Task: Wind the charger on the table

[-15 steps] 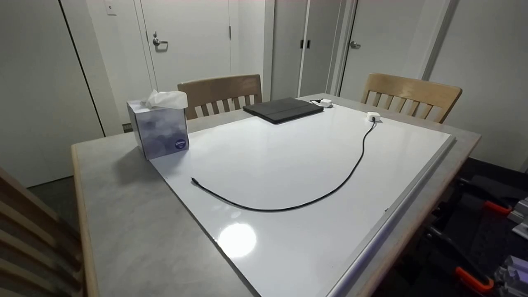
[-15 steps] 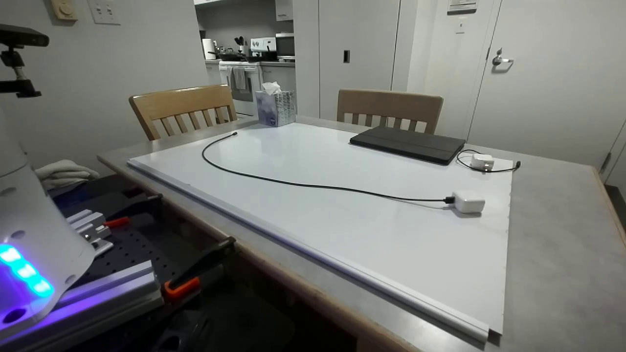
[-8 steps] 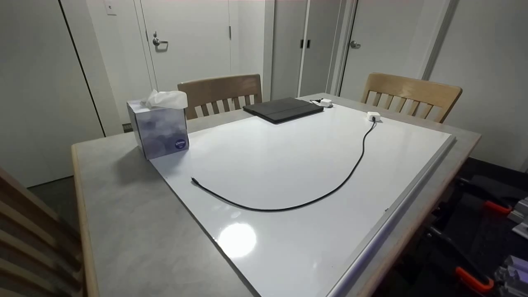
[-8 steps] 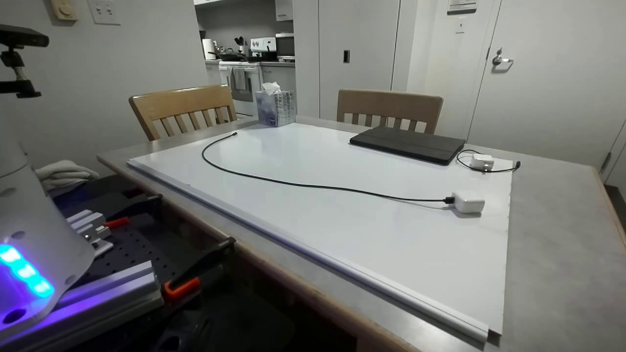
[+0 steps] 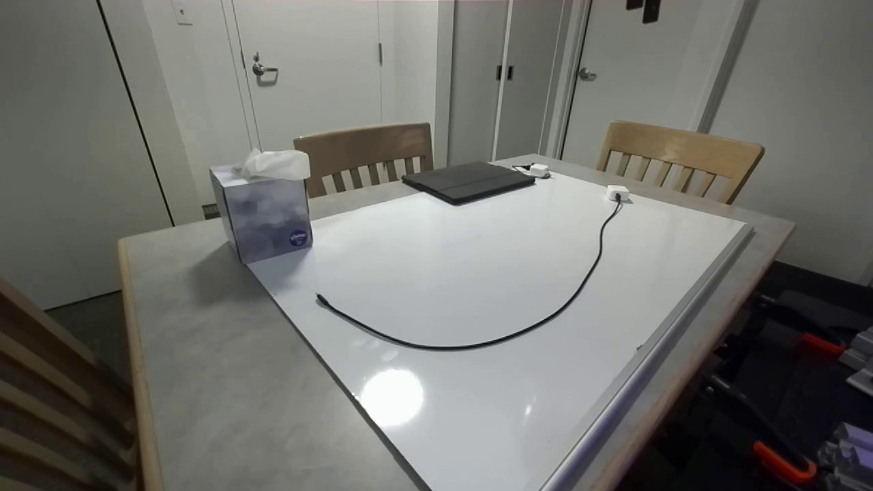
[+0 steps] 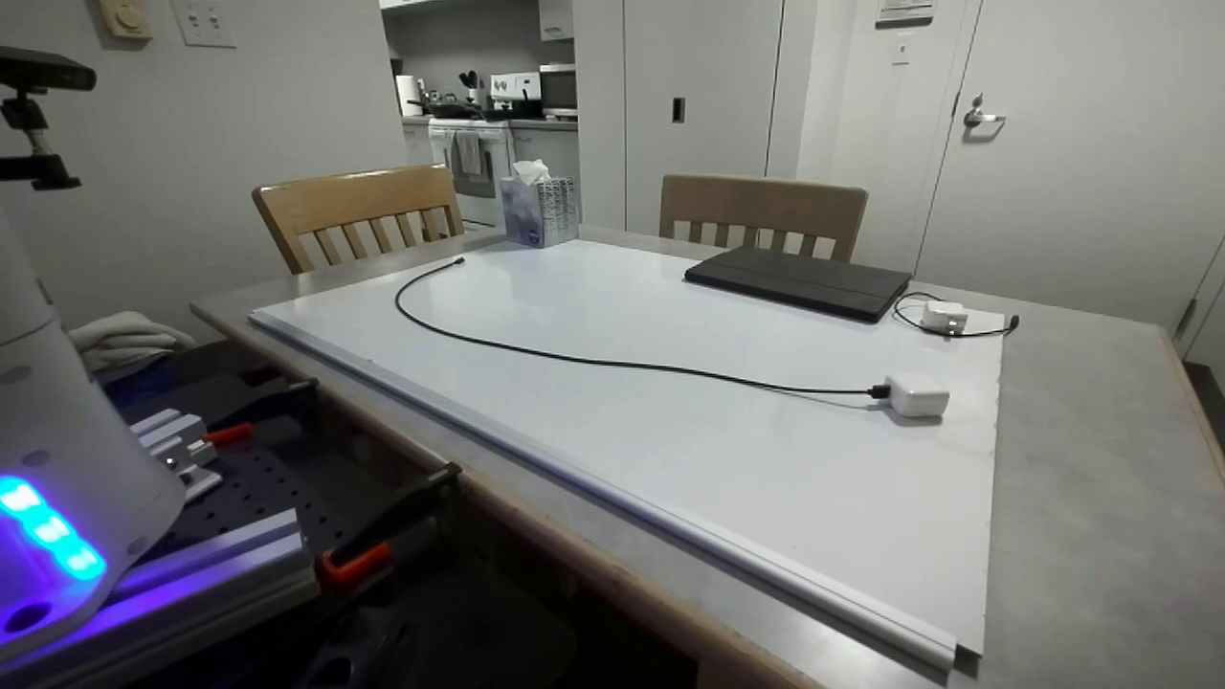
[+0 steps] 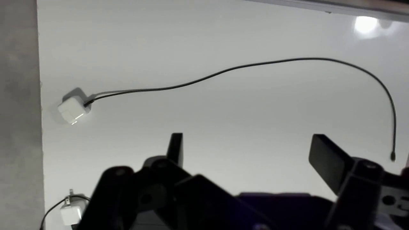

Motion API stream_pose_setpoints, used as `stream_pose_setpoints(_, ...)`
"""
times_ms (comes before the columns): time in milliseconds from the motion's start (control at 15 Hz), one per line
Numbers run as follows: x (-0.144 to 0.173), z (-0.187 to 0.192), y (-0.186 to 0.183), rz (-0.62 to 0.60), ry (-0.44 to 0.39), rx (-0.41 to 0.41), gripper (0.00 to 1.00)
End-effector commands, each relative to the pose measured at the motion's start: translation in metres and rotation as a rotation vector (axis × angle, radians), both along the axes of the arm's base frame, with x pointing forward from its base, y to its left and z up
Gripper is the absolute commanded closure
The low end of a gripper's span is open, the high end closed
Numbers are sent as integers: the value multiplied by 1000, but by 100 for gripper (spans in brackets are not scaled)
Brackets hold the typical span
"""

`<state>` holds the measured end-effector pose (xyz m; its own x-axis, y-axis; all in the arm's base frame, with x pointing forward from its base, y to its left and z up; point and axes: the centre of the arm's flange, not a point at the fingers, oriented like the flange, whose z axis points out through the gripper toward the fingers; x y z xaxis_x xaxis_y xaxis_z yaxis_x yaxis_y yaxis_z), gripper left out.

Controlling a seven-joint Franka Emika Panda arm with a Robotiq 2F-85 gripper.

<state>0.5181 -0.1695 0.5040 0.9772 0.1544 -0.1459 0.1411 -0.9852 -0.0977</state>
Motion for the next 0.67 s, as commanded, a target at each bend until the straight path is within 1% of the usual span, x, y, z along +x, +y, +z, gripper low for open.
stream_pose_setpoints(0,-4,-2,-41,-156,-19,37,0)
stream_pose_setpoints(133,-16,2,-57,-230,-8,69,0)
stream_pose_setpoints(200,-15,-2,-45,-169,-13,41,0)
stream_pose_setpoints(333,-18,-1,-52,-184,-14,44,0)
stream_pose_setpoints(533,-15,-1,-45,-171,-14,44,0)
stream_pose_setpoints(600,-11,-4,-47,-230,-41,10,0)
